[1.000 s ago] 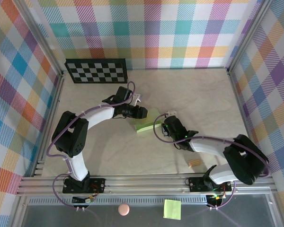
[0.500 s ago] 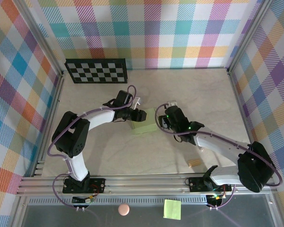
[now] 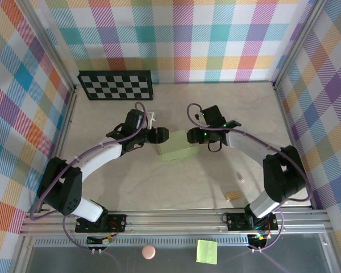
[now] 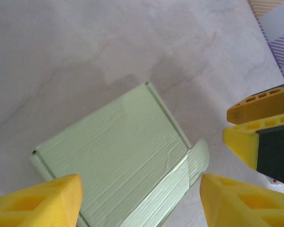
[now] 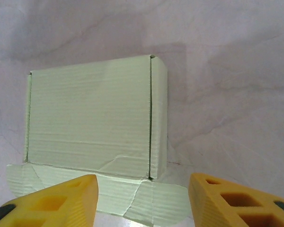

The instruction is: Fold the paper box

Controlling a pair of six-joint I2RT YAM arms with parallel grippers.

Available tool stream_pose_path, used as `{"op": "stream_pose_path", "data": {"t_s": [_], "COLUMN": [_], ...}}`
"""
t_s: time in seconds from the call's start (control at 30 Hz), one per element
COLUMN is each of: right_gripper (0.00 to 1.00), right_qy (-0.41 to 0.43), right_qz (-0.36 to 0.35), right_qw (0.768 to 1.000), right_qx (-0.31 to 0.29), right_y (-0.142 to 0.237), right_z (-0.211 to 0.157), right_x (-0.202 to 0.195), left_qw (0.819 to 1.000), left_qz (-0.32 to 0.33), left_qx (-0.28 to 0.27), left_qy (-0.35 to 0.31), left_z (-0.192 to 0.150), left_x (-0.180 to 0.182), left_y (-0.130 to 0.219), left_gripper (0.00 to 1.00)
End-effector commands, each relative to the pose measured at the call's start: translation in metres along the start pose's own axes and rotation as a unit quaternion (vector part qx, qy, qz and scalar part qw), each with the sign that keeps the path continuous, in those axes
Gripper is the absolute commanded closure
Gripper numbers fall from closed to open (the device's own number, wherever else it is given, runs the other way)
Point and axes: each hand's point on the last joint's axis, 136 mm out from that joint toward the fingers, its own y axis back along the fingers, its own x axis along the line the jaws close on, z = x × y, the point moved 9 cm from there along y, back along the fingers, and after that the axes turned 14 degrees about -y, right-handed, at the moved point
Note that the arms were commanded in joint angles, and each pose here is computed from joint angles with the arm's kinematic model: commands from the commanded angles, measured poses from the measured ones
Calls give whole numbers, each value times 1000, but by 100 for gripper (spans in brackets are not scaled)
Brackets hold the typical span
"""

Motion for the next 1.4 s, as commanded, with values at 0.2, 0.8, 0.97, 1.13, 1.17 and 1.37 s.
{"op": "stream_pose_path", "data": {"t_s": [0.2,0.8,0.97,1.13,1.17,1.37], "right_gripper": [49,76,82,84,84,84], "right_qy": [-25,-58,-74,-82,-83,-87], "right_qz": [42,56,60,51,48,33], "right_qw": [993,983,982,982,982,981], "right_qx": [106,167,165,163,162,171], "right_y": [-34,-59,-55,-51,-49,-41], "right_z": [6,-3,-8,-16,-18,-34], "right_x": [-9,-15,-14,-11,-10,-9], "left_qw": [989,983,982,980,980,971], "left_qz": [-9,-18,-19,-28,-31,-43], "left_qx": [56,134,151,174,177,213], "left_qy": [134,126,111,92,87,96], "left_z": [-37,-38,-36,-37,-37,-52], "left_x": [15,21,21,19,17,10], "left_y": [-25,-62,-69,-68,-66,-51], "left_gripper": [41,67,71,72,71,69]}}
